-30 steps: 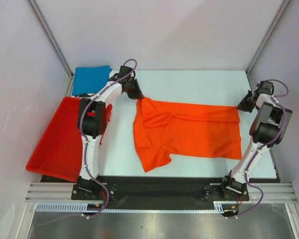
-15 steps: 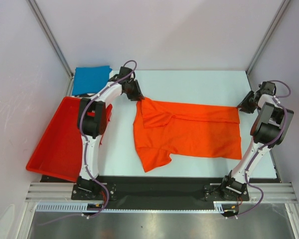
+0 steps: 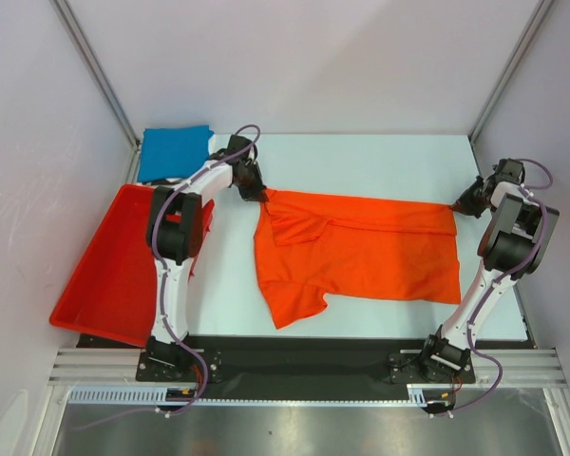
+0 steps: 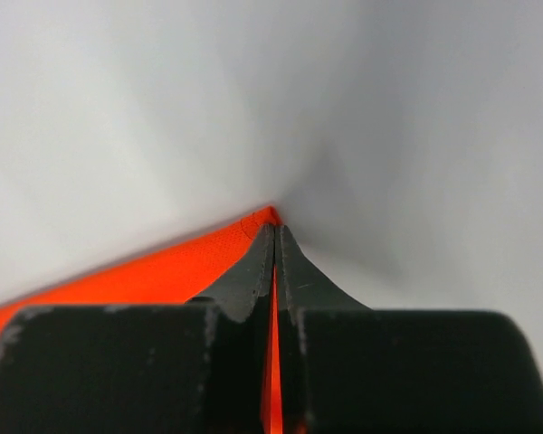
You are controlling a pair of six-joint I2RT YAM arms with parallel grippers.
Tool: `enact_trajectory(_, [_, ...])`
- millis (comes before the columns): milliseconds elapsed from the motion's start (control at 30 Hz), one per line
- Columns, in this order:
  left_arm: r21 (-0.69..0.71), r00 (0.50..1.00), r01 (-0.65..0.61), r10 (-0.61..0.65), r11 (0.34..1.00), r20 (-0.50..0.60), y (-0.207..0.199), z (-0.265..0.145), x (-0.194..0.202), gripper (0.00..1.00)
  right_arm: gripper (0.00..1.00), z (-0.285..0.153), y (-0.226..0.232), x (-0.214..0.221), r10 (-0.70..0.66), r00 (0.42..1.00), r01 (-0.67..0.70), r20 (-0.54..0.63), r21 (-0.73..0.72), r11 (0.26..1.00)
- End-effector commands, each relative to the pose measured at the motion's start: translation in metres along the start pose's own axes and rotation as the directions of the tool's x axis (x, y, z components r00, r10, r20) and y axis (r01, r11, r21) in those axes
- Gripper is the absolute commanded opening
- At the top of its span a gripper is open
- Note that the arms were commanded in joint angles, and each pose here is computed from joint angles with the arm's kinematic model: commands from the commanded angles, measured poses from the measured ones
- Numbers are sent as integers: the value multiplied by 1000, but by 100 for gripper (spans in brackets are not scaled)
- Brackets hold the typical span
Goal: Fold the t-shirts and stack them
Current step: Fold the tshirt
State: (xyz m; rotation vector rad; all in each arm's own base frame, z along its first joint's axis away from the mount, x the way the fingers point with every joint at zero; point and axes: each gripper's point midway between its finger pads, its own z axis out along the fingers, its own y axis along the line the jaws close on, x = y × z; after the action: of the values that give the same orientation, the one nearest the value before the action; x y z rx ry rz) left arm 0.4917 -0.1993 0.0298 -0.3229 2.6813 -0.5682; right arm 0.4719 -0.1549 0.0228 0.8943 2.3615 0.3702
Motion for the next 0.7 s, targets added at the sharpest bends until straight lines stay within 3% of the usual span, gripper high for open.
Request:
enact_trajectory(0, [-6, 998, -16, 17, 1000, 66, 0, -17, -25, 0, 0, 1, -8, -9, 13, 999, -14, 39, 30, 999])
enact_trajectory(133, [0, 997, -25, 25, 1000, 79, 0, -21, -33, 12, 3, 0, -6, -10, -2, 1000, 1, 25, 27, 1000])
enact_trajectory(233, [1, 993, -31, 31, 1000, 111, -3, -34, -43, 28, 28, -9, -10, -13, -24, 999, 21, 33, 68, 997])
enact_trajectory(367, [6, 987, -53, 52, 999, 155, -9, -45, -55, 51, 41, -17, -4, -19, -76, 996, 73, 52, 61, 995])
enact_trajectory(567, [81, 987, -120, 110, 989, 117, -19, -20, -58, 64, 48, -7, 6, -12, -87, 996, 87, 12, 0, 996])
enact_trajectory(667, [111, 990, -123, 114, 986, 88, -20, -8, -52, 64, 48, -1, 11, -7, -93, 996, 93, -6, -11, 996])
